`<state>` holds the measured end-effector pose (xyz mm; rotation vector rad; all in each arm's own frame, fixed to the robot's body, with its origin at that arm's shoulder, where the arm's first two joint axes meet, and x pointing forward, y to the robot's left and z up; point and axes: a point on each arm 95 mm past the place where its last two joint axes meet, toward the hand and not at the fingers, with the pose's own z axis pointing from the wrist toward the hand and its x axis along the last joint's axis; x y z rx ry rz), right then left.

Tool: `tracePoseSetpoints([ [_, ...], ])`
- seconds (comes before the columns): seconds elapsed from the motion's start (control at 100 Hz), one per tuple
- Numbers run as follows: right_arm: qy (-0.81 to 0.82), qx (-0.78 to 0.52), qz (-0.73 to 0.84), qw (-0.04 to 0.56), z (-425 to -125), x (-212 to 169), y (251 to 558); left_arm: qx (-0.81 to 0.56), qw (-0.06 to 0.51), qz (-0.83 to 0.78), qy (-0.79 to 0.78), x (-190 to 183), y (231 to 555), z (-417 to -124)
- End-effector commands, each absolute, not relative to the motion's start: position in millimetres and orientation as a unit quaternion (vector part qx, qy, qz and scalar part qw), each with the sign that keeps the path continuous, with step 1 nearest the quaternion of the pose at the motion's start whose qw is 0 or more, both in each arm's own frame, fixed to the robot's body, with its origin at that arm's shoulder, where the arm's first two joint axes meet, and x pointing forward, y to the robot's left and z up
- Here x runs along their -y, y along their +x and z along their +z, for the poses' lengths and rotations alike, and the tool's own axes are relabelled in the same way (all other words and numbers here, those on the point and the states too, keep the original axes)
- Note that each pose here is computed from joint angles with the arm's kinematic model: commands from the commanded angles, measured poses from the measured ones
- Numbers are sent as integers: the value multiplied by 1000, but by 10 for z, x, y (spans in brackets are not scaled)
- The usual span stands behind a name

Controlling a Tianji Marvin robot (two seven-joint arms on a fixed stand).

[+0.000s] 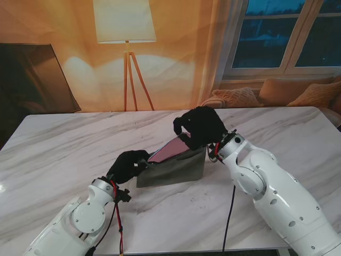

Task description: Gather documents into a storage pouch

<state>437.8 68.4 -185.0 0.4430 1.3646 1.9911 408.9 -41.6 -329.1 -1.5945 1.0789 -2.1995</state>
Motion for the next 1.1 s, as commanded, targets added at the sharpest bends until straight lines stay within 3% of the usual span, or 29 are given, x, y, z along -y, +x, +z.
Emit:
tracePoseSetpoints([
  [0.0,176,-529,761,333,-1890,-725,4384,-372,101,-750,-537,465,4068,-3262],
  [1.09,336,-506,730,313,-2313,-550,4531,-373,102,-751,-536,488,4033,-3231],
])
